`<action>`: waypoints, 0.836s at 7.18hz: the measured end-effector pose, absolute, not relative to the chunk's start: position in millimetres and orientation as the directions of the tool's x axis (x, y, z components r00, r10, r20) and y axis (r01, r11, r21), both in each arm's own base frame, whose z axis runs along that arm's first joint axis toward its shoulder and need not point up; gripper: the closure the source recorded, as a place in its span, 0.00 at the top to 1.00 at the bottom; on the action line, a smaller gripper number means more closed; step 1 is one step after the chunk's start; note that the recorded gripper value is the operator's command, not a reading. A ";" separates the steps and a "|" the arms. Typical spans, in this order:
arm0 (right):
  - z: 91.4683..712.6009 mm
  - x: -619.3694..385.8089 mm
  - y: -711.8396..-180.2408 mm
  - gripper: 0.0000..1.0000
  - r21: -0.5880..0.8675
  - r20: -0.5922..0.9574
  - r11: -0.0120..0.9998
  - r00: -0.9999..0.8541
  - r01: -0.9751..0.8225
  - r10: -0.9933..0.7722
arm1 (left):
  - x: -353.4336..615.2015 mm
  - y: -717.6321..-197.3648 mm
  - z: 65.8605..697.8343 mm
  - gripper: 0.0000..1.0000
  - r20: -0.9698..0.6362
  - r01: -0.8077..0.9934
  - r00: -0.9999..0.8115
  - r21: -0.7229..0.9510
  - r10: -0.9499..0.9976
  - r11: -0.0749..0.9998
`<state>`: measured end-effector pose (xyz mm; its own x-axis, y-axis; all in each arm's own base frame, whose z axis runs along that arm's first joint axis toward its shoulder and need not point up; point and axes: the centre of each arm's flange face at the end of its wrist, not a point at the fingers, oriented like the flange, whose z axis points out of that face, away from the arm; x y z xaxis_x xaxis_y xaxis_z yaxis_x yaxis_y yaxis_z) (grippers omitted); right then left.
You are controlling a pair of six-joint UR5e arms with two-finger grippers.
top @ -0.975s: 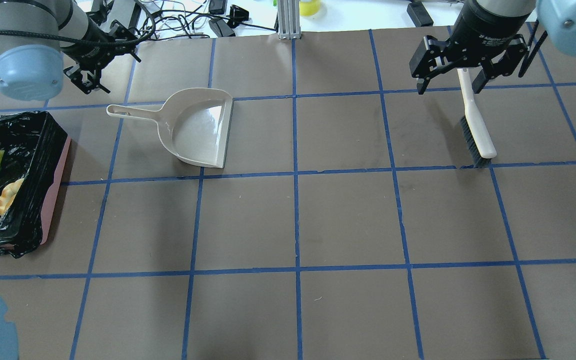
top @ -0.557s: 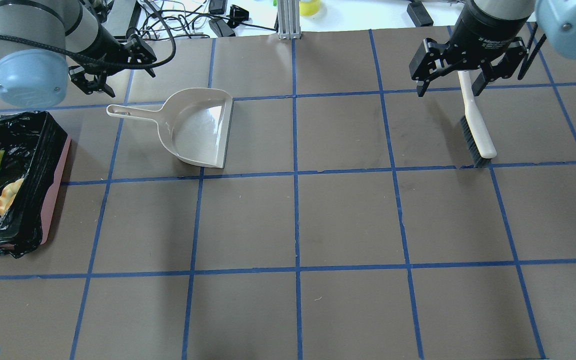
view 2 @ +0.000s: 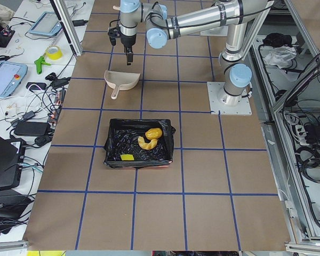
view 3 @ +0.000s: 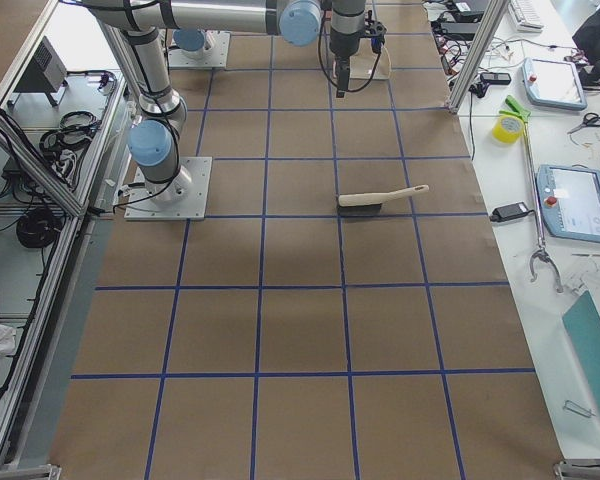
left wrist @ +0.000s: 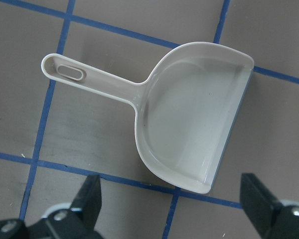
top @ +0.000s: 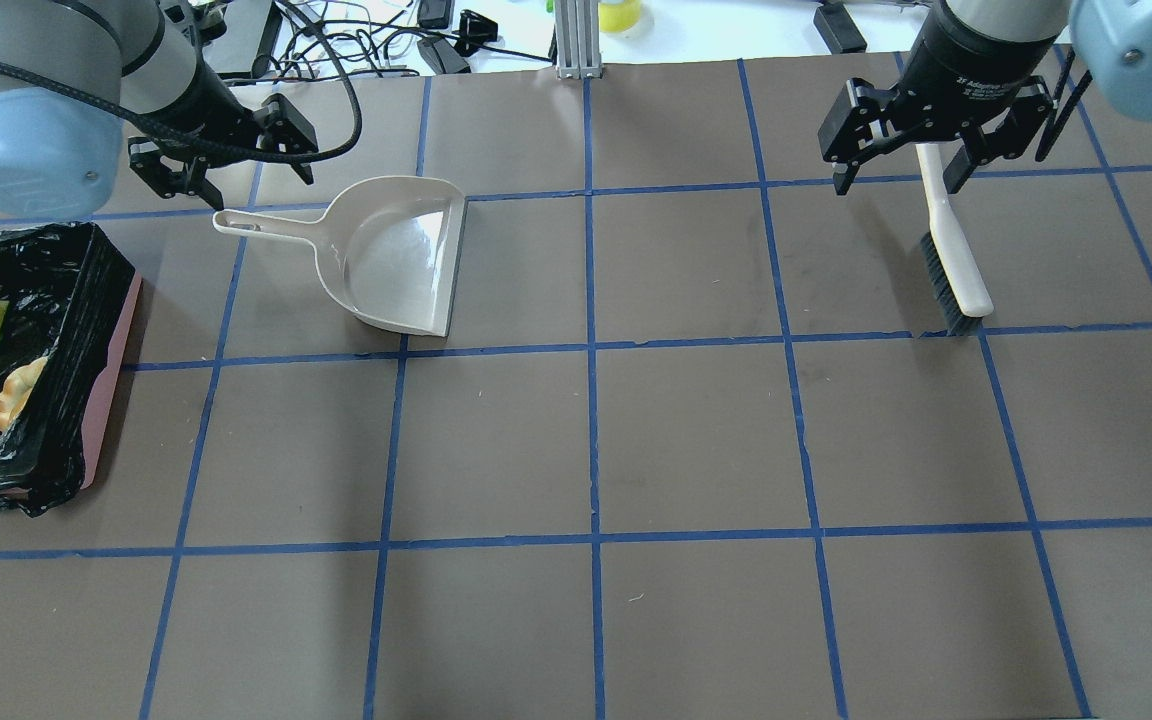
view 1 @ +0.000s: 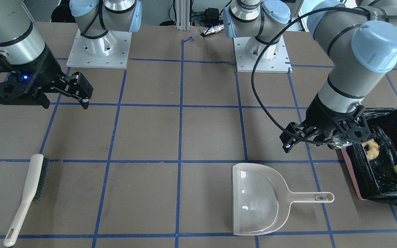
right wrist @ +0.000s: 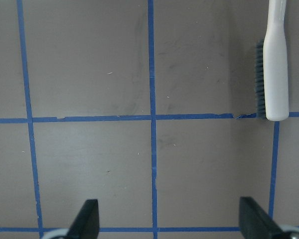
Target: Sweep and dump trash into bin
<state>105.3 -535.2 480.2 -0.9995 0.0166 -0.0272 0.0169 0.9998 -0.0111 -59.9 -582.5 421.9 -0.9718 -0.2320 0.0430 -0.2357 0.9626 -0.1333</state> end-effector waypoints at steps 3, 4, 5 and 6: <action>480.0 105.3 -535.3 1.00 -0.011 -0.027 1.000 -1.000 0.017 0.017 | -59.8 -550.0 459.9 1.00 -0.033 -0.129 -0.991 -0.080 -0.132 0.988; 479.6 105.2 -535.4 1.00 -0.010 -0.027 1.000 -1.000 0.017 0.017 | -62.4 -535.4 470.2 1.00 -0.039 -0.095 -0.995 -0.058 -0.097 0.994; 479.4 105.2 -535.5 1.00 -0.009 -0.026 1.000 -1.000 0.017 0.016 | -66.7 -525.6 474.9 1.00 -0.034 -0.077 -0.996 -0.042 -0.078 0.996; 479.3 105.2 -535.5 1.00 -0.009 -0.026 1.000 -1.000 0.016 0.016 | -78.1 -523.5 473.5 1.00 -0.022 -0.054 -0.998 -0.038 -0.055 0.998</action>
<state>105.2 -535.5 479.3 -0.9995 0.0160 -0.0259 0.0162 0.9998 -0.0088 -78.1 -523.5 473.5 -0.9982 -0.0550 -0.0220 -0.0541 0.9978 -0.0382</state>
